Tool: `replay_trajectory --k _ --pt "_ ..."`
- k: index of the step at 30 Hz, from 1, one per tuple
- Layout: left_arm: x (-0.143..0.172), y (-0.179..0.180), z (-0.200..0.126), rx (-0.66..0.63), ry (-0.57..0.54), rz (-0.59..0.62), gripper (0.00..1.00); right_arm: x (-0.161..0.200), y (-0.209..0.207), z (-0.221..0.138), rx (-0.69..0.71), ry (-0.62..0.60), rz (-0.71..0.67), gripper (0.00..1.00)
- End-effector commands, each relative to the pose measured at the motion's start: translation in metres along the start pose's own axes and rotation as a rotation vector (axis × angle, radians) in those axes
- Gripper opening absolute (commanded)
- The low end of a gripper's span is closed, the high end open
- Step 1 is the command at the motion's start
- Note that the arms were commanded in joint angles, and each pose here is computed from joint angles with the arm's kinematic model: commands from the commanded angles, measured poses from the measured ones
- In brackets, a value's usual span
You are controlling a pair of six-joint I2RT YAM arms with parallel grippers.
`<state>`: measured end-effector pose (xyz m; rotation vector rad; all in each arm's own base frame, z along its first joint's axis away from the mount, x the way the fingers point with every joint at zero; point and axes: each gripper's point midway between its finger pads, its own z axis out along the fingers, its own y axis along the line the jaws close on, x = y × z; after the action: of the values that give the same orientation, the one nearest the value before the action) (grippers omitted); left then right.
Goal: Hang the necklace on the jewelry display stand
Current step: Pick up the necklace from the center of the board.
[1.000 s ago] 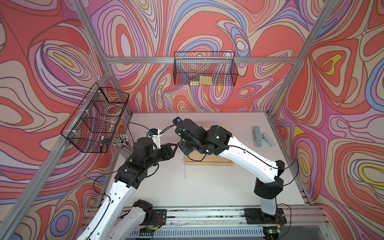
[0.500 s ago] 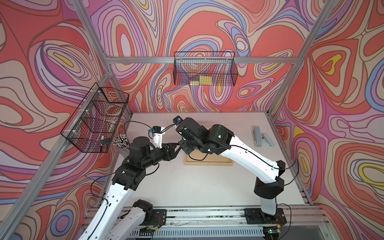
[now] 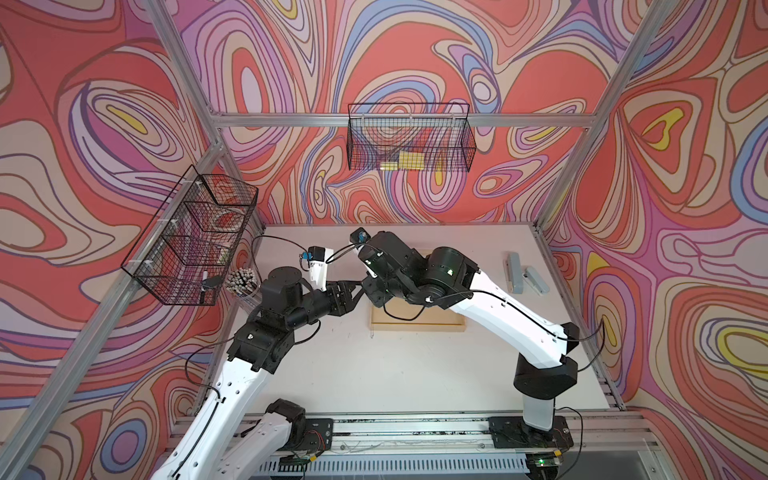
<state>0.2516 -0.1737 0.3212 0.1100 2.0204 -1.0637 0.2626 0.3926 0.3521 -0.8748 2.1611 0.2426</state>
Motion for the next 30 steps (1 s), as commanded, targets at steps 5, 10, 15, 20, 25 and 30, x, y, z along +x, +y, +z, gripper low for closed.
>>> replay_trajectory --k 5,10,15,20,25,30 --pt "-0.017 -0.012 -0.002 0.035 -0.047 0.044 0.54 -0.006 -0.002 -0.012 -0.027 -0.034 0.022 0.00" --pt "-0.018 -0.011 0.001 0.038 -0.045 0.043 0.54 -0.006 -0.002 -0.014 -0.031 -0.039 0.029 0.00" --pt "-0.021 -0.012 0.004 0.042 -0.049 0.043 0.54 -0.005 -0.002 -0.014 -0.033 -0.038 0.032 0.00" --pt "-0.022 -0.011 0.007 0.045 -0.046 0.043 0.55 -0.007 -0.002 -0.018 -0.044 -0.053 0.040 0.00" --pt "-0.020 -0.011 0.011 0.054 -0.032 0.033 0.55 -0.007 0.001 -0.017 -0.058 -0.053 0.047 0.00" --pt "-0.027 -0.015 0.012 0.073 -0.051 0.045 0.56 -0.008 0.001 -0.017 -0.061 -0.059 0.053 0.00"
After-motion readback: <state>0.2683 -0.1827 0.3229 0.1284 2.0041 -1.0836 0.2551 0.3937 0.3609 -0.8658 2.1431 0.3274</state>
